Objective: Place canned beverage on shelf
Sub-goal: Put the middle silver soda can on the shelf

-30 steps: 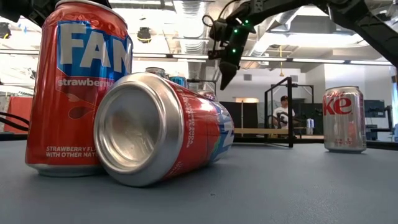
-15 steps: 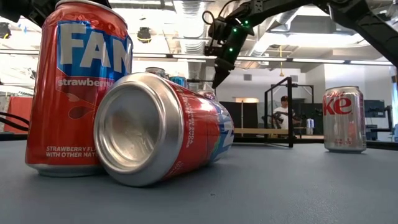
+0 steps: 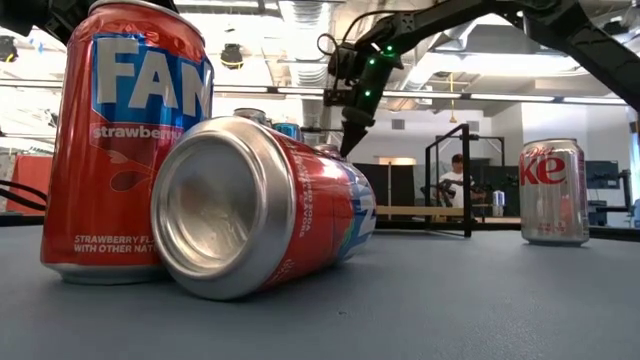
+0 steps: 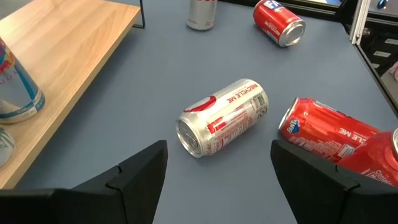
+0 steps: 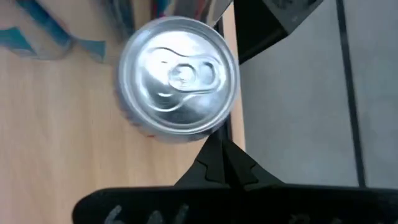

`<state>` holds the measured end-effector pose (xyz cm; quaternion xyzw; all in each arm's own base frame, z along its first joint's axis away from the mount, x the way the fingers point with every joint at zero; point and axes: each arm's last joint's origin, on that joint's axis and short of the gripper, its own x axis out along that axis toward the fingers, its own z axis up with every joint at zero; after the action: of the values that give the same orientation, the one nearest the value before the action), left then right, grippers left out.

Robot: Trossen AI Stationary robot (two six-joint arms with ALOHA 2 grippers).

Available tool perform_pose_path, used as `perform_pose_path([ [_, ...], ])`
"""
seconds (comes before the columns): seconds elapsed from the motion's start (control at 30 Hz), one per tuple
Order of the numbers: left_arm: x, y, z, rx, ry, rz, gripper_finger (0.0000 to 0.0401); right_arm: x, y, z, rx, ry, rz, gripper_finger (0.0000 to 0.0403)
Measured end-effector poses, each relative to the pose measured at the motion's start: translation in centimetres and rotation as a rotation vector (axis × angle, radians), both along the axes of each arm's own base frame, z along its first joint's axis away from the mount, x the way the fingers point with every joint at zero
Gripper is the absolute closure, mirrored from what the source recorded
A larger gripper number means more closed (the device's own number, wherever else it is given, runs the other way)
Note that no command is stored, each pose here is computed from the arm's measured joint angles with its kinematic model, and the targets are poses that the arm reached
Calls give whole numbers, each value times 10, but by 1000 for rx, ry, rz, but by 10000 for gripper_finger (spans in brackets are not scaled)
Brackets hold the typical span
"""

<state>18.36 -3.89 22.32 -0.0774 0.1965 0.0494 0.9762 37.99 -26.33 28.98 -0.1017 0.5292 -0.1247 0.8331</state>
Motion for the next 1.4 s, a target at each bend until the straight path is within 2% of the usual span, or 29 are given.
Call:
perform_pose_path([
  [0.27,0,0,0,-2,1,-3,126,2,-4,-6,-76,55,-54,403],
  [0.47,0,0,0,-10,0,-2,126,-6,3,19,-138,31,-113,403],
  [0.77,0,-1,0,-6,3,-15,126,-19,50,49,49,20,-108,403],
  [0.87,0,-1,0,3,3,-19,126,-12,64,45,116,25,-56,403],
  [1.07,0,-1,0,10,-2,-22,126,18,78,25,88,5,58,403],
  [1.17,0,-1,0,5,-2,-25,126,26,76,14,84,19,69,403],
  [1.4,0,-1,0,8,2,-27,126,28,65,9,58,-3,59,403],
])
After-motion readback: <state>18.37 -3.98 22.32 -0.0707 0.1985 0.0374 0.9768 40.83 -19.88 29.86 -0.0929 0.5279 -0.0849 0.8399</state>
